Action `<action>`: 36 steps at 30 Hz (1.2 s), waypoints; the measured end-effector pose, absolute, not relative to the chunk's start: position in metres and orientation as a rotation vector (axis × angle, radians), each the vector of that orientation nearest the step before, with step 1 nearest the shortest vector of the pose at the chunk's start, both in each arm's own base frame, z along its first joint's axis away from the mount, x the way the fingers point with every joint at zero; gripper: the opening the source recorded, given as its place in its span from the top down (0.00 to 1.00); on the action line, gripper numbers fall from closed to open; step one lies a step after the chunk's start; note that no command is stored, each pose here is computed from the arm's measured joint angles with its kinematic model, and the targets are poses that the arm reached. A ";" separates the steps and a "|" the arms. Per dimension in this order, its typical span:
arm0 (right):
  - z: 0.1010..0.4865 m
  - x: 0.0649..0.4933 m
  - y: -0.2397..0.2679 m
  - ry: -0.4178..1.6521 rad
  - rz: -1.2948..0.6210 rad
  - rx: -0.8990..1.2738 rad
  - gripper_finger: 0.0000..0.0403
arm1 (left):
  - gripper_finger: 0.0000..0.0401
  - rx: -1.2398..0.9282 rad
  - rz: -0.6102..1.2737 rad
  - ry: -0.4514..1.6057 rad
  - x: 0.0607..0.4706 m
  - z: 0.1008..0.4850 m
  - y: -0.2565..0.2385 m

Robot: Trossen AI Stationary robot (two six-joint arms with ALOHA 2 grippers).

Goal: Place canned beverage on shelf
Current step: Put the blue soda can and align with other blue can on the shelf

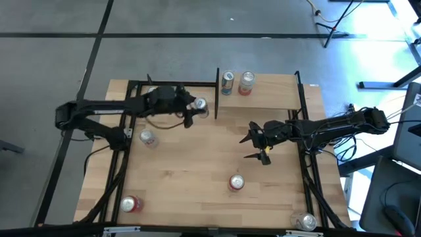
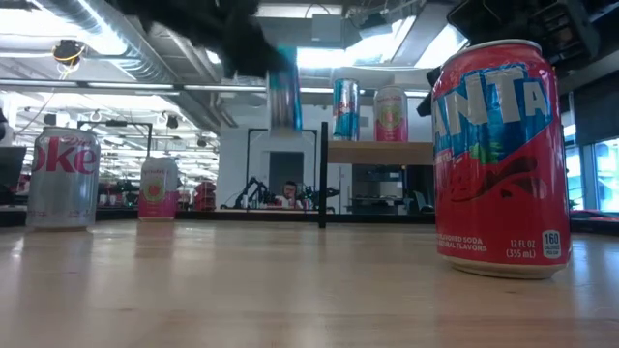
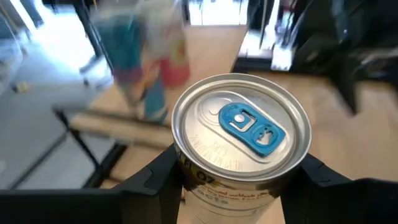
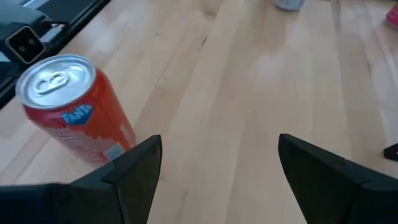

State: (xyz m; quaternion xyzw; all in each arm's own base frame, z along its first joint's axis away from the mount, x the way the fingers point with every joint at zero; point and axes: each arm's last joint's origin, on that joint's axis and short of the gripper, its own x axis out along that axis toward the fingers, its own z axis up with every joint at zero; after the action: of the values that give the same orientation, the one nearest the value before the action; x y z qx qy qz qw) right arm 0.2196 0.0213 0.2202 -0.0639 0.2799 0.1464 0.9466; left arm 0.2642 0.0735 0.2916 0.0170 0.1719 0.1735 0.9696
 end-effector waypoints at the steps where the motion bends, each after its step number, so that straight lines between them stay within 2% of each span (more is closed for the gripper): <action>1: 0.221 0.219 0.021 0.567 0.302 -0.129 0.25 | 0.58 0.047 0.347 0.337 0.263 0.295 0.066; 7: 0.230 0.214 0.021 0.526 0.299 -0.101 0.25 | 0.57 0.091 0.305 0.278 0.280 0.325 0.039; 16: 0.238 0.211 0.021 0.470 0.294 -0.103 0.25 | 0.57 0.122 0.200 0.331 0.329 0.366 0.062; 26: 0.233 0.210 0.021 0.517 0.290 -0.074 0.25 | 0.57 0.083 0.010 0.495 0.382 0.362 0.130; 36: 0.232 0.210 0.021 0.531 0.290 -0.072 0.25 | 0.57 0.071 0.090 0.526 0.373 0.350 0.171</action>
State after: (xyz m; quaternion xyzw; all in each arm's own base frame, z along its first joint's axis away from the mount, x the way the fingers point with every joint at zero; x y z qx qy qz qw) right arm 0.2095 0.0208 0.2323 -0.0356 0.2612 0.1429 0.9540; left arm 0.3727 0.1712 0.3504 0.0351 0.2596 0.0444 0.9641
